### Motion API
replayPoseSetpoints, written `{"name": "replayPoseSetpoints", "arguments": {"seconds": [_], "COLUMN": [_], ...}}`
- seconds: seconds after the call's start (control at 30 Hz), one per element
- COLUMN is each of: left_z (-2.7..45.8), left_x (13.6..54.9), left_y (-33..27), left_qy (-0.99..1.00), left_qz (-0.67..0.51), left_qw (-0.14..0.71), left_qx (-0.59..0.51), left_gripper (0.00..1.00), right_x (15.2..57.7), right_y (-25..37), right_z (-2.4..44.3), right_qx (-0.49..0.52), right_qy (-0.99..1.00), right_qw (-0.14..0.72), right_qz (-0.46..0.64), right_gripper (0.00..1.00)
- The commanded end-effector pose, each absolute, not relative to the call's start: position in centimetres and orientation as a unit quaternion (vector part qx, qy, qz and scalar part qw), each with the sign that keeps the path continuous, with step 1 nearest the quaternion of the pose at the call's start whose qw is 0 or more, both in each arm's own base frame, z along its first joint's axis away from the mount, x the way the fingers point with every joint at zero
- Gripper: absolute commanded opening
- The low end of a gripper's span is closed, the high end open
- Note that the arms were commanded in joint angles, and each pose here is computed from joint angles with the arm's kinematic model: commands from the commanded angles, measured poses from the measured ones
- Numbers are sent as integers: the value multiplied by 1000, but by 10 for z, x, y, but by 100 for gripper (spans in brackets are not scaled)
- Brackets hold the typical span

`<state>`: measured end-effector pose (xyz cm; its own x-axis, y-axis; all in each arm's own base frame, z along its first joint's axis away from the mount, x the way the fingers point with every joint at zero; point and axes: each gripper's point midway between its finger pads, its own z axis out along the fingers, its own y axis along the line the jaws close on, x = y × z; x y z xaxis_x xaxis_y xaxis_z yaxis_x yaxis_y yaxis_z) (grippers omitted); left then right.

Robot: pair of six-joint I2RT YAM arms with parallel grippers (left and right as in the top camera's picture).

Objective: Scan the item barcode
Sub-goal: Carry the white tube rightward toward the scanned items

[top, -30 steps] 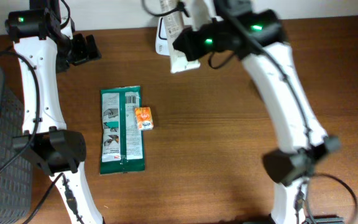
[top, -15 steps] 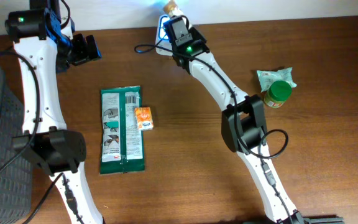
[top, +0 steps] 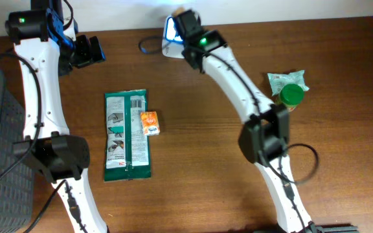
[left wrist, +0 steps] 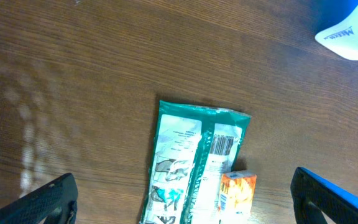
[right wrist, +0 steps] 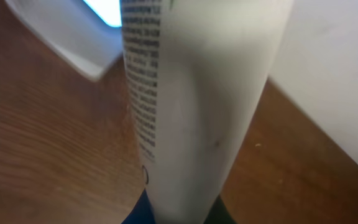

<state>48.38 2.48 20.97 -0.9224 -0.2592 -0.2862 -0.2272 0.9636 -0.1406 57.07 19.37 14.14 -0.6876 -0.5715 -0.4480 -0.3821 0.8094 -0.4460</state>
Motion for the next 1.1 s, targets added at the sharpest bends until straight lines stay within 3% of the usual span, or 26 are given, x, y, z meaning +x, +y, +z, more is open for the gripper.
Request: {"name": "replayPoseSetpoints", "arguments": {"seconds": [0.0,0.13,0.3,0.4,0.53,0.57,0.67,0.7,0.83,0.93,1.0,1.07], "left_z": [204,204,204,204,204,204,204,204,204,204,204,204], "left_x": [486,486,486,486,486,486,486,486,486,486,486,486], "left_y": [23,23,23,23,23,23,23,23,22,23,23,23], "left_qy": [980,980,980,980,980,980,980,980,980,980,980,980], "left_qz": [-56,-56,-56,-56,-56,-56,-56,-56,-56,-56,-56,-56], "left_qw": [148,148,148,148,148,148,148,148,148,148,148,148], "left_qx": [-124,-124,-124,-124,-124,-124,-124,-124,-123,-124,-124,-124], "left_gripper": [99,99,99,99,99,99,99,99,99,99,99,99], "right_x": [506,438,385,370,360,360,360,363,394,410,408,397], "right_y": [157,86,45,28,-6,-12,-12,-10,31,101,182,242], "right_z": [246,187,91,50,38,38,37,39,79,114,115,109], "right_qx": [-135,-47,22,37,62,69,55,54,4,-71,-127,-160], "right_qy": [945,991,989,985,979,978,983,984,996,997,988,968], "right_qw": [293,89,-77,-108,-127,-128,-135,-130,-69,-14,10,2], "right_qz": [-45,-89,-121,-126,-147,-146,-109,-107,-53,-5,90,194], "right_gripper": [4,4,4,4,4,8,46,55,63,68,72,89]}}
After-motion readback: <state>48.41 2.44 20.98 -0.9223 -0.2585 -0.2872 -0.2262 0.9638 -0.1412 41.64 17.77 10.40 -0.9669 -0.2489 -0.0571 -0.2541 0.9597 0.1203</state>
